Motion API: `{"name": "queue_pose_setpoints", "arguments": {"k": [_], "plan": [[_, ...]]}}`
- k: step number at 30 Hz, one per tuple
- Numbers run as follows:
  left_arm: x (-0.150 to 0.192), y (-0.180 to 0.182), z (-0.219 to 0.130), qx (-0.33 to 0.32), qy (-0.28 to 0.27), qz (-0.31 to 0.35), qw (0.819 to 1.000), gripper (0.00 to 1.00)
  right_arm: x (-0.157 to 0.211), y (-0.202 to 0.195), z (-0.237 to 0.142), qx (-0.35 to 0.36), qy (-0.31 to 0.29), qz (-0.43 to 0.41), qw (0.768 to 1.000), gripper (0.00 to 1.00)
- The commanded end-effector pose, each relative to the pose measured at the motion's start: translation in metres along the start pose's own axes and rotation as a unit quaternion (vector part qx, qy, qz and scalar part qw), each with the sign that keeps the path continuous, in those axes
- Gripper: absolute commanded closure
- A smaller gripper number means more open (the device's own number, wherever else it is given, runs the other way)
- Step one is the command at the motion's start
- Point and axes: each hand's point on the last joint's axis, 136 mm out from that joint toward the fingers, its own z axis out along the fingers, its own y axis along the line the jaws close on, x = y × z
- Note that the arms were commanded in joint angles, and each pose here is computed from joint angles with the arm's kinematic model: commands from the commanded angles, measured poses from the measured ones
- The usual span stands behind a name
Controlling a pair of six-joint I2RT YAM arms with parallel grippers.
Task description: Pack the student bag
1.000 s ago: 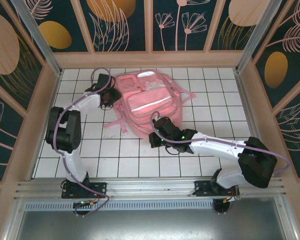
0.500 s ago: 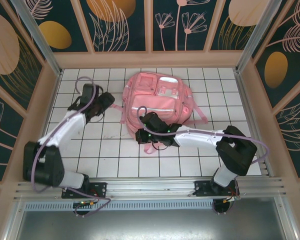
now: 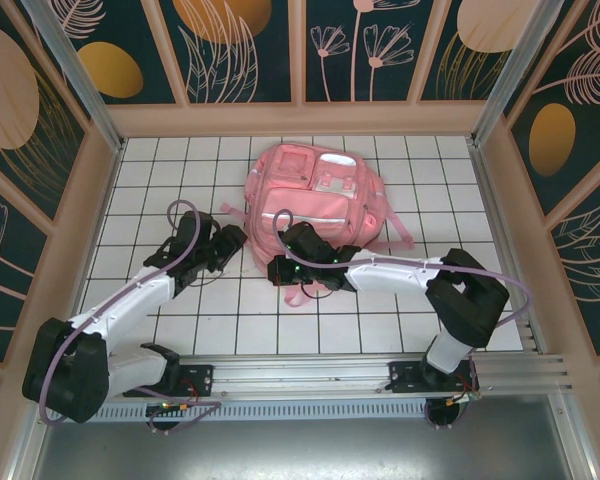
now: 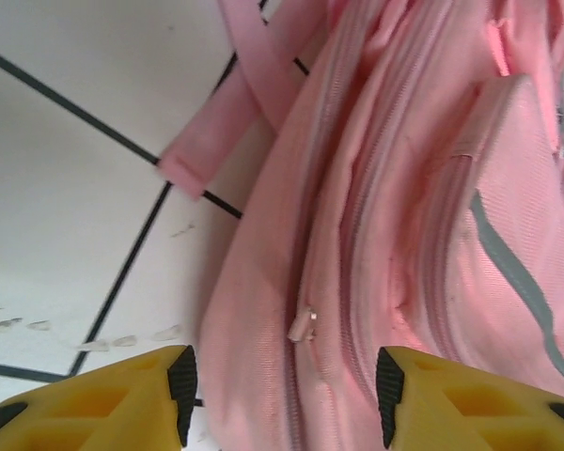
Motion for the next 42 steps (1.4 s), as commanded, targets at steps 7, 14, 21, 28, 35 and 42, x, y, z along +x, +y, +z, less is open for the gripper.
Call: {"name": "queue_pose_setpoints", "arguments": {"k": [7, 14, 21, 28, 35, 42], "plan": [[0.032, -0.012, 0.025, 0.014, 0.043, 0.001, 0.999, 0.51, -0.014, 0.025, -0.001, -0.042, -0.016, -0.002, 0.999, 1.00], [0.033, -0.001, 0.033, -0.006, 0.036, 0.019, 0.999, 0.72, -0.012, 0.028, 0.001, -0.041, -0.013, -0.005, 0.999, 1.00], [0.030, 0.003, 0.042, -0.017, 0.031, 0.036, 0.999, 0.95, -0.001, 0.018, 0.002, -0.007, -0.004, -0.015, 1.000, 1.00], [0.021, 0.006, 0.041, -0.037, 0.010, 0.062, 0.997, 1.00, 0.008, -0.004, 0.001, 0.043, 0.009, -0.021, 0.999, 1.00], [0.020, 0.020, 0.044, -0.062, 0.002, 0.064, 0.996, 1.00, 0.028, -0.022, -0.007, 0.076, 0.054, -0.025, 0.995, 1.00], [0.013, 0.024, 0.042, -0.078, -0.014, 0.071, 0.994, 1.00, 0.046, -0.040, -0.023, 0.108, 0.078, -0.025, 0.991, 1.00]]}}
